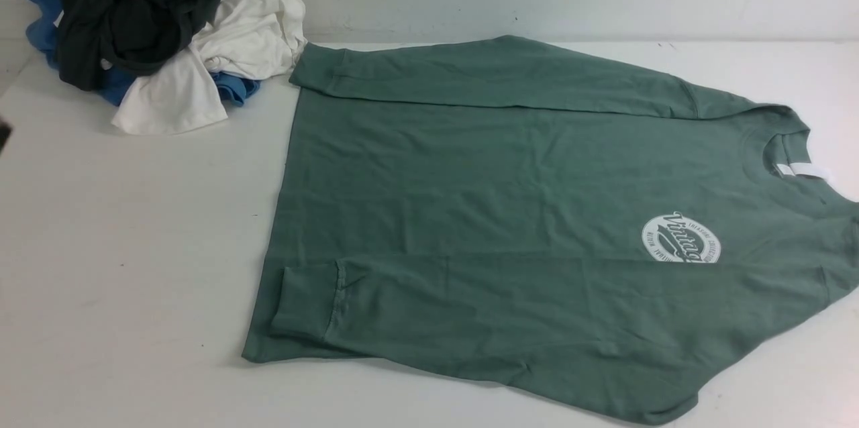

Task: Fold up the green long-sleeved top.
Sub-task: Use the left arm to clamp the cuff closest to it

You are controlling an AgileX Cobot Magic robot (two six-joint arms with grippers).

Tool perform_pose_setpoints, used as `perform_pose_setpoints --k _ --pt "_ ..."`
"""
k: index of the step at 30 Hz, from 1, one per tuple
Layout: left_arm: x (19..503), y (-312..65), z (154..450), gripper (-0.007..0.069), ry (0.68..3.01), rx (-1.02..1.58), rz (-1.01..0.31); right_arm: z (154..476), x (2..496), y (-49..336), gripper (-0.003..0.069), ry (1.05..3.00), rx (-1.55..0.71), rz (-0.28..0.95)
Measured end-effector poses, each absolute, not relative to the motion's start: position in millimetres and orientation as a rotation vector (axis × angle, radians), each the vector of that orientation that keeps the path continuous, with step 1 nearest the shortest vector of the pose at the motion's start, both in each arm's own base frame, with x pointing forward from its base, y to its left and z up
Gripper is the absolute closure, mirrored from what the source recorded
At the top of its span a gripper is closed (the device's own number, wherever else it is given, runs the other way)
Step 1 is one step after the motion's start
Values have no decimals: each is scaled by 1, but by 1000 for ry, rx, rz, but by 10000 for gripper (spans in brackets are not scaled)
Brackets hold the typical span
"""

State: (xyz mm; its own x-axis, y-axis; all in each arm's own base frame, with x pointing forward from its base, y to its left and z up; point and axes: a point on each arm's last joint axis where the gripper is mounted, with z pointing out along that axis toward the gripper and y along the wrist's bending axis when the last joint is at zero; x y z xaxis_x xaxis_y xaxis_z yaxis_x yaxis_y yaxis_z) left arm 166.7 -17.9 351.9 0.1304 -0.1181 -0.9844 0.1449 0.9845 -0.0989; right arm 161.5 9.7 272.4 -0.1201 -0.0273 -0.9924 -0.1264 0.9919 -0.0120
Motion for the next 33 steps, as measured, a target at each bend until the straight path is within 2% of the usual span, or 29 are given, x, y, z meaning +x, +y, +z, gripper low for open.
perform_pose_setpoints --k 3,4,6,7,8,9,11,12,13,14,15,16,18,21,22,23,24,25,26,27,33 --pt "189 -32 354 632 1609 111 -179 254 176 20 673 1851 -47 210" --pt "197 -39 352 632 1739 128 -154 246 182 31 673 1933 -86 244" --pt "206 -51 352 632 1858 176 -96 238 186 43 673 2024 -146 243" --pt "213 -59 348 632 1994 215 10 230 191 57 673 2106 -245 214" --pt "214 -58 348 632 2023 210 37 230 192 61 673 2116 -262 205" --pt "221 -66 339 632 2157 248 156 226 196 74 673 2169 -337 156" --pt "226 -68 331 632 2249 259 235 224 201 79 673 2219 -358 80" --pt "234 -72 319 632 2378 283 319 223 210 86 673 2277 -376 -33" --pt "238 -74 313 632 2427 293 343 223 215 86 673 2322 -379 -108" --pt "241 -77 306 632 2480 306 345 222 221 86 673 2368 -403 -180" --pt "243 -79 302 632 2502 324 348 225 223 87 673 2376 -388 -183" --pt "249 -86 290 632 2573 368 330 226 233 89 673 2479 -413 -273" --pt "260 -100 270 632 2653 437 256 224 246 93 673 2617 -499 -304" --pt "273 -114 254 632 2680 503 170 222 260 101 673 2698 -567 -209" --pt "285 -125 244 632 2669 558 114 220 274 109 673 2714 -590 -85" --pt "293 -130 238 632 2667 576 92 218 282 113 673 2707 -602 -23" --pt "294 -131 236 632 2674 580 93 217 283 114 673 2711 -604 -13" --pt "308 -139 225 632 2671 586 73 210 295 120 673 2691 -610 66" --pt "309 -140 226 632 2665 584 70 210 296 121 673 2686 -601 76" --pt "319 -145 213 632 2685 587 71 201 303 125 673 2687 -592 131" --pt "329 -150 170 632 2825 611 130 173 306 129 673 2773 -654 148"
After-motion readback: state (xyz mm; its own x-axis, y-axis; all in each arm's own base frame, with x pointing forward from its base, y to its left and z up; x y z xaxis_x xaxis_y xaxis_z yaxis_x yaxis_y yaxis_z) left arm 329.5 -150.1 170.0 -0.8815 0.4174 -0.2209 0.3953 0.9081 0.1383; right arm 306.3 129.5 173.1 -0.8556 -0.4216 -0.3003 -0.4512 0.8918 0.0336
